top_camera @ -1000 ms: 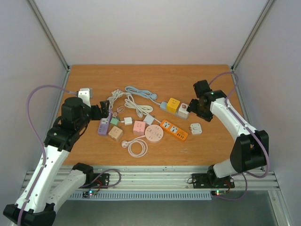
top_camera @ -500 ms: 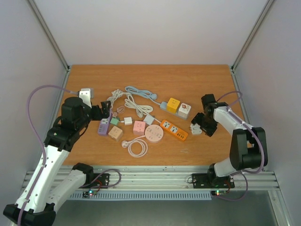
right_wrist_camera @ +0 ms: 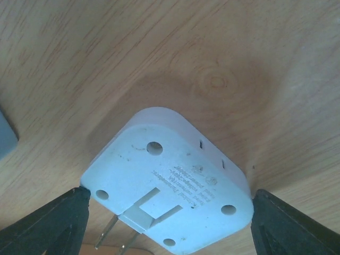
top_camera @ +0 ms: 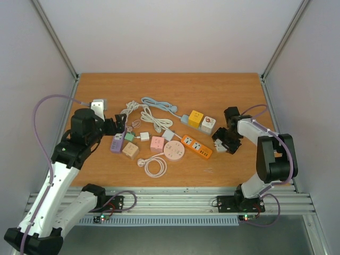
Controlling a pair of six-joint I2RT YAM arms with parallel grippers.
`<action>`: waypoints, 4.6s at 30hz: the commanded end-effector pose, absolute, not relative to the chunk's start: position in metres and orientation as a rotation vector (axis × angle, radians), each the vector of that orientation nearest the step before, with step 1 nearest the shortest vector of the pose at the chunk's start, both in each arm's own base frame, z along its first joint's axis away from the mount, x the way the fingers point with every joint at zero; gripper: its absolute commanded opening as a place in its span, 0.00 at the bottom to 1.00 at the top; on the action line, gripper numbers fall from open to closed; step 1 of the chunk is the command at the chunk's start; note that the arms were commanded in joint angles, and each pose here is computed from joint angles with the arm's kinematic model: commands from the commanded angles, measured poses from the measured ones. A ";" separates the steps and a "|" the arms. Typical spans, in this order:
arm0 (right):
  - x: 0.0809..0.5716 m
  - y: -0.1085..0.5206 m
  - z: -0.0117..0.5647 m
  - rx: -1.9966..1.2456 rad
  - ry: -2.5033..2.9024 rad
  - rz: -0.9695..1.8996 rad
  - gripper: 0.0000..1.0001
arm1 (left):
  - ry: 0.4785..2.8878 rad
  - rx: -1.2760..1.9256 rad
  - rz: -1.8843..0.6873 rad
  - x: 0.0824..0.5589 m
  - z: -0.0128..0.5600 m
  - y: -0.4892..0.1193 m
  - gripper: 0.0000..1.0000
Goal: Insert the plug
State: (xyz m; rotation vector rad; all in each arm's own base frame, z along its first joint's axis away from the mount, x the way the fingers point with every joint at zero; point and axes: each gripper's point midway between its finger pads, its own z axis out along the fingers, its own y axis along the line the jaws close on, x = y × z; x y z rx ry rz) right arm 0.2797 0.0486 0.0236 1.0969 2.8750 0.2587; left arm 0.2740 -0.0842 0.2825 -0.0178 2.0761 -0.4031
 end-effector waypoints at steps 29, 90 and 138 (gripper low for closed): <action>0.289 0.048 0.043 0.911 2.788 -0.087 0.75 | 2.030 -0.005 -0.428 0.278 0.290 -0.089 0.99; 0.264 0.347 0.202 -0.857 2.293 0.882 0.72 | 2.456 0.040 -1.488 0.280 0.237 -0.242 0.64; 0.212 0.319 0.348 -0.860 2.141 1.448 0.69 | 1.517 0.902 -1.594 0.201 0.400 -0.256 0.00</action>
